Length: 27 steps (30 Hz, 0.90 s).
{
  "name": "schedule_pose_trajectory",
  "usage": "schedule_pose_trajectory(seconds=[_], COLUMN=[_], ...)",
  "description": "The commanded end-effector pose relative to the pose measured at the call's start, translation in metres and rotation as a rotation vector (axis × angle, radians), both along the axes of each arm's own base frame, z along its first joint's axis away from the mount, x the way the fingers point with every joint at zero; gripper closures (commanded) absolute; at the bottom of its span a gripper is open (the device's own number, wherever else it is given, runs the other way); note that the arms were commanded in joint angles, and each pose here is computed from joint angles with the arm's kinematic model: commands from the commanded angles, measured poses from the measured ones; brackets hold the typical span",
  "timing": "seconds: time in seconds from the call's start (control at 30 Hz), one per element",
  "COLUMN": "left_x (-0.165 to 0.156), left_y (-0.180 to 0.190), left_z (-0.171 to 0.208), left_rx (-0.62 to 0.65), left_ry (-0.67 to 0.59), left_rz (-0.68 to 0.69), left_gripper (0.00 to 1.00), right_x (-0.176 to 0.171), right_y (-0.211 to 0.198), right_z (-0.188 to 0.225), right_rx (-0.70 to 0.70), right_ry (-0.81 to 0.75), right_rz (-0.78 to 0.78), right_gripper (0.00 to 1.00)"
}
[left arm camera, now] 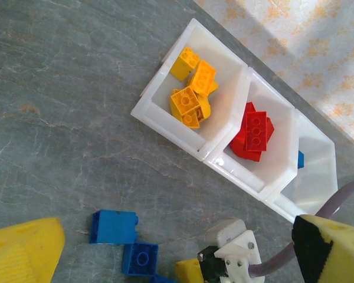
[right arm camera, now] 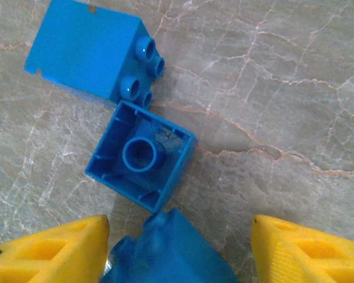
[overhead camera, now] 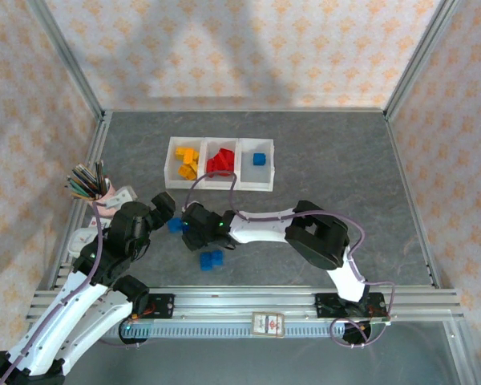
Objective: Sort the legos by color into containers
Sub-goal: Pick up the lego from the bottom-center of the table.
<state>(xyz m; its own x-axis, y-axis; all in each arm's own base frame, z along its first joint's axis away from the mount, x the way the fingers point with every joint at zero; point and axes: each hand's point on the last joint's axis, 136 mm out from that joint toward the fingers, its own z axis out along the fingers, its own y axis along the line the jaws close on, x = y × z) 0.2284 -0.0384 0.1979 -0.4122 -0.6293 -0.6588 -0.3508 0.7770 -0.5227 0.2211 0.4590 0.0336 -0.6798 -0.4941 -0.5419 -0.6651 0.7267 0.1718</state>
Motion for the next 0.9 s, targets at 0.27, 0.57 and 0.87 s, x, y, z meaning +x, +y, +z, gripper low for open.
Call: schedule_pose_trajectory(seconds=[0.27,0.57,0.87], left_x=[-0.003,-0.001,0.001], left_y=[0.008,0.006,0.004], left_z=[0.002,0.003,0.003], left_rx=[0.011,0.009,0.007], left_ry=[-0.001,-0.002,-0.003], left_rz=[0.036,0.029,0.024], left_gripper=[0.0,0.0,0.0], right_x=[0.0,0.0,0.003], right_y=[-0.008,-0.01,-0.016], right_z=[0.0,0.004,0.012], right_rx=[-0.042,-0.045,-0.041], right_ry=[-0.03,-0.043,-0.054], right_rz=[0.01,0.014,-0.002], right_gripper=[0.43,0.58,0.7])
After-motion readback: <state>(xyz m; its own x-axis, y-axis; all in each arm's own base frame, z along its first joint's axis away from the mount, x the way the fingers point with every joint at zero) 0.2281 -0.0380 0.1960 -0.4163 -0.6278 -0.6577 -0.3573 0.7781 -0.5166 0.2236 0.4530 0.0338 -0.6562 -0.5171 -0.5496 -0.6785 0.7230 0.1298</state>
